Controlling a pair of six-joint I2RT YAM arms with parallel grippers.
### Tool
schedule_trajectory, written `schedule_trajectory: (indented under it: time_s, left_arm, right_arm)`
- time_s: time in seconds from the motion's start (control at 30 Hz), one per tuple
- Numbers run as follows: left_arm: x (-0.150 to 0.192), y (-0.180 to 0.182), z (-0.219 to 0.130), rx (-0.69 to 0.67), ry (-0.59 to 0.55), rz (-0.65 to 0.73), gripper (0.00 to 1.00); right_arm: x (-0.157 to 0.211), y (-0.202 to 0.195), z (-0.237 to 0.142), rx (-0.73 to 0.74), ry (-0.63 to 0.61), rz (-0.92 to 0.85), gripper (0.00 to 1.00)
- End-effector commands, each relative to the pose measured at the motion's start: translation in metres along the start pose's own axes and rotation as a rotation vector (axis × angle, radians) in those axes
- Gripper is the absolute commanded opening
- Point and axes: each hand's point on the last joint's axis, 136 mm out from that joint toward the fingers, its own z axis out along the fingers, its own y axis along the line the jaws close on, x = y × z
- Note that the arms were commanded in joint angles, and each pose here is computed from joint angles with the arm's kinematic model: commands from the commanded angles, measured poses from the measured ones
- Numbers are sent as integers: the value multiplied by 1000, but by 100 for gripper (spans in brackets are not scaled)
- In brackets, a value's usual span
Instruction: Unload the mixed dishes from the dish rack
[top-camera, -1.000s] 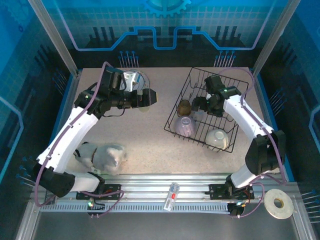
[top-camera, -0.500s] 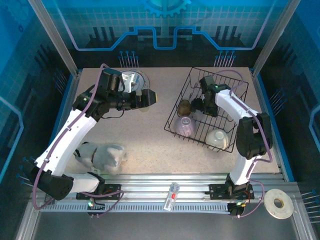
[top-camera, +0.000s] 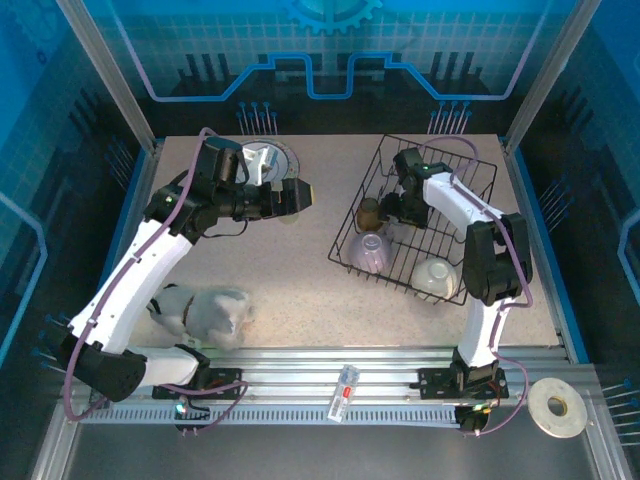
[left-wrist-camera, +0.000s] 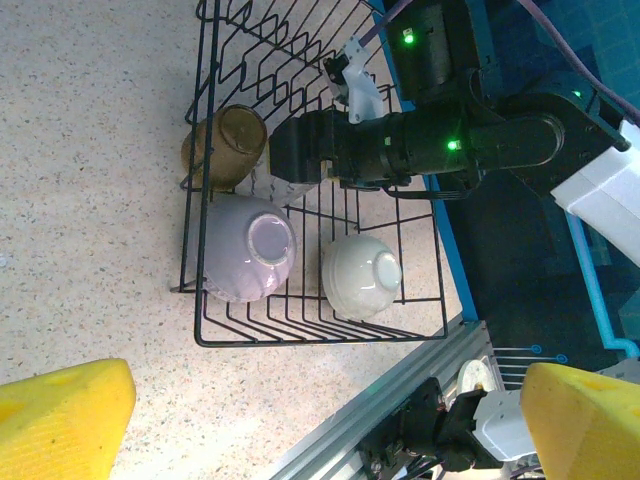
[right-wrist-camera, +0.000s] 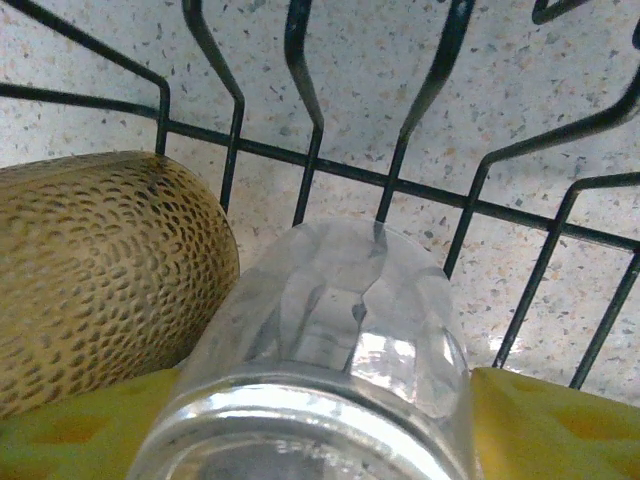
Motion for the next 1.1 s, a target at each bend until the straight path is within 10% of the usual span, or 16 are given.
schedule_trajectory:
  time_s: [0.0, 0.4, 1.07]
  left_arm:
    - [-2, -5, -5, 20, -7, -6, 99]
    - [-4, -2, -3, 40, -19, -41, 99]
    - [5, -6, 25, 166, 76, -102, 99]
  right_arm:
    - [-2, 4, 3, -11, 15, 0, 65]
    - [5, 2, -20, -51, -34, 11, 34]
    - [20, 30, -94, -403, -57, 134, 16]
